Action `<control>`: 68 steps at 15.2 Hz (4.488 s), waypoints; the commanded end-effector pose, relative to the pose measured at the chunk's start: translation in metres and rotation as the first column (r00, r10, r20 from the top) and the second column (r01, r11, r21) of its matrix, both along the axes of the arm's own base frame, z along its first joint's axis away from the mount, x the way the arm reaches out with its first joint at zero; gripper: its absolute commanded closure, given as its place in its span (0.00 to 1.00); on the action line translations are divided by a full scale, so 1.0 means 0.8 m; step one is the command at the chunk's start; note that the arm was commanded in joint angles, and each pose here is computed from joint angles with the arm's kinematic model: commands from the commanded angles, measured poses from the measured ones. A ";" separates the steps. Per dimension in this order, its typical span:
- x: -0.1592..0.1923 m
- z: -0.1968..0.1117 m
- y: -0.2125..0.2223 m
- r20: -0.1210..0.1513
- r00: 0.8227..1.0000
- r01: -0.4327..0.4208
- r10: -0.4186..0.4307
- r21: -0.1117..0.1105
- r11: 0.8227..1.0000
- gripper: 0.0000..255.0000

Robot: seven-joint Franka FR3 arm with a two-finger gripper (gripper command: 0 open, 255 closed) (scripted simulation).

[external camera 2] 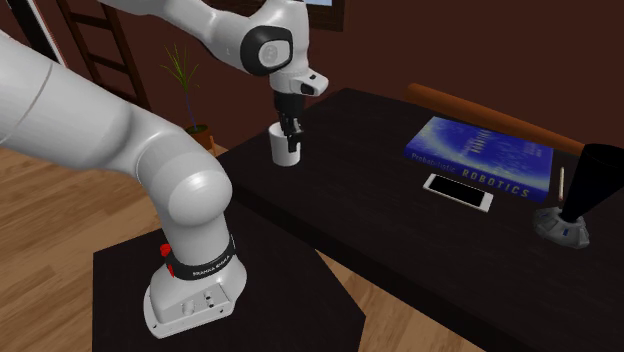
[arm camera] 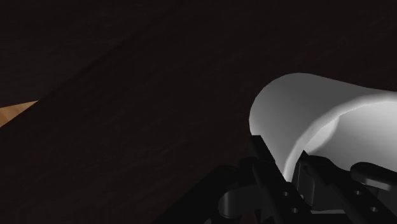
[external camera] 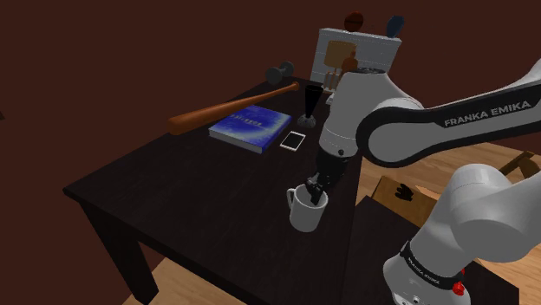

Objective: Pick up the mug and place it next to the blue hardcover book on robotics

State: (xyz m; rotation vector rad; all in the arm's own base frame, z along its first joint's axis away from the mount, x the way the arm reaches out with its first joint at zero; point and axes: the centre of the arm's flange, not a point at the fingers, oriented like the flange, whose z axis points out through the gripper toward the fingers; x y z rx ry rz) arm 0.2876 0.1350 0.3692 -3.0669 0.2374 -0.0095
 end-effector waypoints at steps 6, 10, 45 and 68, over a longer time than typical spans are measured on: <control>-0.001 0.046 0.000 0.000 1.000 0.000 0.000 0.000 1.000 1.00; -0.001 0.073 0.000 0.000 1.000 0.000 0.000 0.000 1.000 1.00; 0.237 0.192 -0.148 0.000 1.000 0.000 0.000 0.000 1.000 1.00; 0.270 0.060 -0.168 0.000 1.000 0.000 0.000 0.000 1.000 1.00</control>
